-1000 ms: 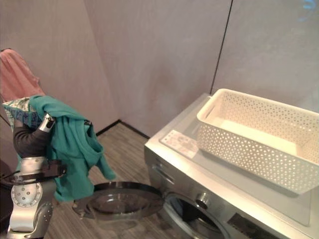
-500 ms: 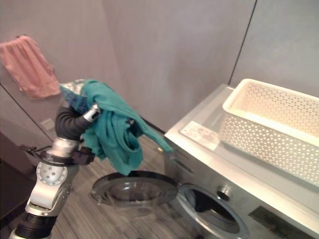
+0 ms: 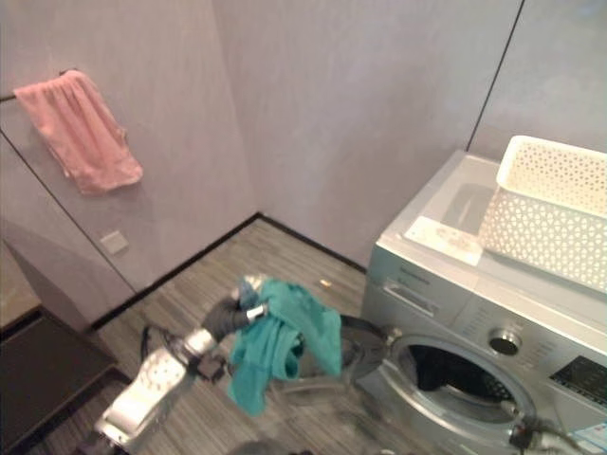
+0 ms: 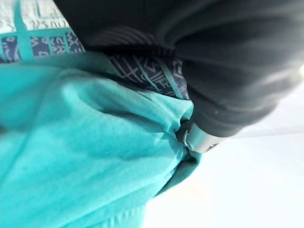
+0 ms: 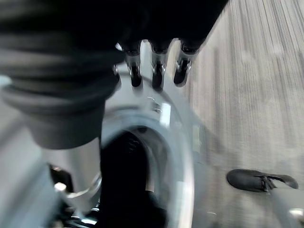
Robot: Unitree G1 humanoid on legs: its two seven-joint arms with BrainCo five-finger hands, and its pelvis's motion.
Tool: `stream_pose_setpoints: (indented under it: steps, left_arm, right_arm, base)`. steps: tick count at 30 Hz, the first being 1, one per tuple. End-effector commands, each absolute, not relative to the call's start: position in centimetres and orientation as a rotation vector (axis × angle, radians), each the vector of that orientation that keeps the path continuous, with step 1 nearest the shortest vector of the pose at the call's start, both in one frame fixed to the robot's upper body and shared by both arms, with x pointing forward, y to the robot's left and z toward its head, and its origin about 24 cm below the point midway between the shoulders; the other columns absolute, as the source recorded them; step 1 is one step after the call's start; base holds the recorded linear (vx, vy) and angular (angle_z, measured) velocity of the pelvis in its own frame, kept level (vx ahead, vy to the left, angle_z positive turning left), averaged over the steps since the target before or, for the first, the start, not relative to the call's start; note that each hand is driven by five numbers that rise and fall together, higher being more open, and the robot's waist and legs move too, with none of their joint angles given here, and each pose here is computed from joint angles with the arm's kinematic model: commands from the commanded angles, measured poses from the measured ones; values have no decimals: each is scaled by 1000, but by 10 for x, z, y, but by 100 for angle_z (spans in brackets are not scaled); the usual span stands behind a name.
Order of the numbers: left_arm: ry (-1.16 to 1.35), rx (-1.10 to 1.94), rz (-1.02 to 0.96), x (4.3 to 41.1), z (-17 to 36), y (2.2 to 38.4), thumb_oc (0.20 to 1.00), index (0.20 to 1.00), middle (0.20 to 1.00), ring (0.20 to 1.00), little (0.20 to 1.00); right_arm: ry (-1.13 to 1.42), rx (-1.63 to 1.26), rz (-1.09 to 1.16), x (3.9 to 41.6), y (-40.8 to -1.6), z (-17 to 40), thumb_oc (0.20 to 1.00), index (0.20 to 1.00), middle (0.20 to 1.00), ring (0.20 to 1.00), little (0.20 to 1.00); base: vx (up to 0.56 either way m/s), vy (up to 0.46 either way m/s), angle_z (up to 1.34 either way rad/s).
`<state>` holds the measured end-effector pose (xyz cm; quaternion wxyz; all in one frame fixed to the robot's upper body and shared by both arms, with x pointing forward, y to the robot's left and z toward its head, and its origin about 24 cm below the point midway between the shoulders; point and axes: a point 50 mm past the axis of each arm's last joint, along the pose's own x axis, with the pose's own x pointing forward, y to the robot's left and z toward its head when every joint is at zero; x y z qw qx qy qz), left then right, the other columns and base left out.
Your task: Grab the laundry basket,head to the washer,open it,put in the laundry and shut it.
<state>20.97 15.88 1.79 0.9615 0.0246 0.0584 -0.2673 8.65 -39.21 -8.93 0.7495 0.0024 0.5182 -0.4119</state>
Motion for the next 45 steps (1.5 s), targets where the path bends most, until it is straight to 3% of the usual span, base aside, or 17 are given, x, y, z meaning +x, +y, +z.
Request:
stream_pose_setpoints:
  steps: [1,3,6,12,19,22,25,26,30,37,41,45]
  left_arm:
    - [-55,-1,-489,216,52,160,200,200,200,200,200]
    - [-4,33,-406,209,41,176,200,200,200,200,200]
    - [37,38,-367,204,31,181,200,200,200,200,200]
    - [93,21,-368,194,18,179,200,200,200,200,200]
    - [105,65,-336,193,16,184,200,200,200,200,200]
    - [12,92,-266,206,35,192,200,200,200,200,200]
    - [-326,155,-222,237,106,189,200,200,200,200,200]
    - [-326,155,-222,237,106,189,200,200,200,200,200]
    - [-595,59,-312,248,163,156,200,200,200,200,200]
    - [-751,-175,-564,243,208,100,200,200,200,200,200]
    - [-725,-293,-683,238,211,81,200,200,200,200,200]
    - [-547,-384,-811,231,185,61,200,200,200,200,200]
  right_arm:
    - [1213,3,-831,81,-348,-120,1000,1000,1000,1000,1000]
    - [1208,111,-792,79,-308,-141,1000,1000,1000,1000,1000]
    - [1214,127,-720,83,-284,-150,1000,1000,1000,1000,1000]
    - [1210,69,-673,92,-281,-149,1000,1000,1000,1000,1000]
    - [1291,51,-640,71,-271,-157,1000,1000,1000,1000,1000]
    - [1303,61,-639,65,-269,-159,1000,1000,1000,1000,1000]
    - [1313,28,-602,61,-264,-161,1000,1000,1000,1000,1000]
    - [1313,28,-602,62,-264,-161,1000,1000,1000,1000,1000]
    - [1306,17,-523,72,-251,-163,1000,1000,1000,1000,1000]
    - [1301,29,-440,79,-228,-168,1000,1000,1000,1000,1000]
    - [1291,36,-436,85,-224,-167,1000,1000,1000,1000,1000]
    - [1267,73,-427,95,-214,-167,1000,1000,1000,1000,1000]
  base:
    - [-82,6,-49]
    - [-50,-7,-48]
    - [-108,-69,-50]
    - [-94,-237,-69]
    - [15,-126,12]
    - [32,-48,-2]
    - [38,-53,19]
    - [46,-55,11]
    - [48,-42,2]
    - [16,-35,-9]
    - [1,-28,-6]
    - [-12,-86,-1]
